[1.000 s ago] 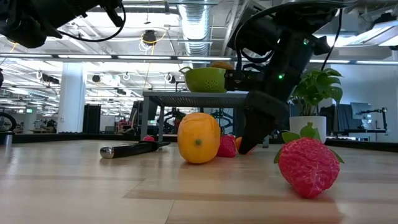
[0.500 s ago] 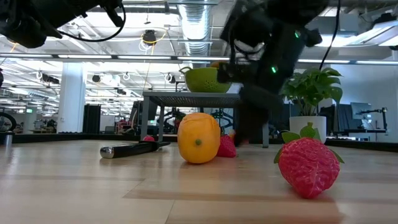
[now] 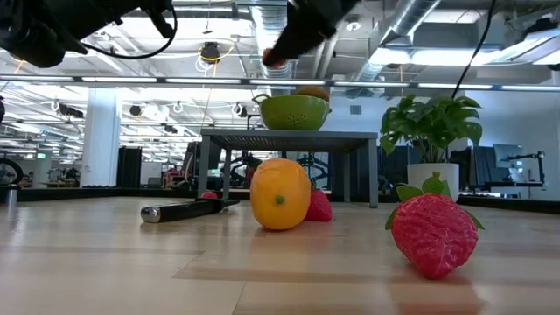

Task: Pick & Place Fruit
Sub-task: Put the peach into the green strainer bowl on the shelf

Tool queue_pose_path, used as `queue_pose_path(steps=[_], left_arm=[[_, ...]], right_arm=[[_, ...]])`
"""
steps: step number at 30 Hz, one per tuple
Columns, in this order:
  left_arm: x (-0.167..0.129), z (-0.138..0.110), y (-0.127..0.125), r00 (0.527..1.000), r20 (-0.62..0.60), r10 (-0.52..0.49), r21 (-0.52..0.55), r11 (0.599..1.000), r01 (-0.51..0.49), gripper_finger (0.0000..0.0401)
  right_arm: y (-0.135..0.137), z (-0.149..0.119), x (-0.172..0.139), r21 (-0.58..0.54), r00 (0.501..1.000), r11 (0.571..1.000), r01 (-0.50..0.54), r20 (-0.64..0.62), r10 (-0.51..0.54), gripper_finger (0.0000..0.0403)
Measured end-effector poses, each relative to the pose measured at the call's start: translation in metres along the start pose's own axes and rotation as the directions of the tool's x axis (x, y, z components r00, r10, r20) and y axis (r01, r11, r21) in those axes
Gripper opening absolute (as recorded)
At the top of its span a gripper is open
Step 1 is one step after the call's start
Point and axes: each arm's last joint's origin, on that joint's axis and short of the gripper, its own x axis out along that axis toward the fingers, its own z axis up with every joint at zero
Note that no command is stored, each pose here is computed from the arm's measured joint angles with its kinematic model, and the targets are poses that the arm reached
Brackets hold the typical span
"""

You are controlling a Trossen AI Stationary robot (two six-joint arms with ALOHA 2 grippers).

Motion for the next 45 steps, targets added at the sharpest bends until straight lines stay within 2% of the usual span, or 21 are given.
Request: queue_pose_path(steps=[3,7,15,20,29,38,45], left_arm=[[0.000,0.000,0.000,1.000,-0.001,0.001,0.000,1.000,-0.001,0.0106],[0.000,0.001,0.000,1.000,0.002,0.000,0.000,1.000,0.000,0.0106],[0.000,0.001,0.000,1.000,0.006,0.002,0.000,1.000,-0.002,0.0106],[0.000,0.001,0.000,1.000,0.006,0.003,0.000,1.000,-0.003,0.0106],[0.000,0.001,0.000,1.000,0.006,0.002,0.000,1.000,-0.002,0.0106],[0.000,0.001,0.000,1.000,0.006,0.002,0.000,1.000,-0.002,0.0106],[0.000,0.001,0.000,1.000,0.005,0.001,0.000,1.000,-0.001,0.0106]], right_arm=[[-0.029,0.018,-0.006,0.006,0.995,0.996,0.091,0.044,-0.092,0.0105],[-0.071,0.033,-0.011,0.086,0.978,0.980,0.180,0.090,-0.187,0.0107],[-0.139,0.017,-0.003,0.219,0.948,0.927,0.305,0.025,-0.318,0.0108],[-0.170,0.004,0.000,0.273,0.951,0.915,0.297,0.008,-0.310,0.0108],[-0.199,-0.009,0.002,0.421,0.958,0.872,0.252,0.018,-0.286,0.0108],[-0.197,-0.010,0.013,0.419,0.960,0.874,0.248,0.013,-0.279,0.0117],[-0.202,-0.014,0.013,0.455,0.957,0.853,0.257,0.000,-0.289,0.0159]])
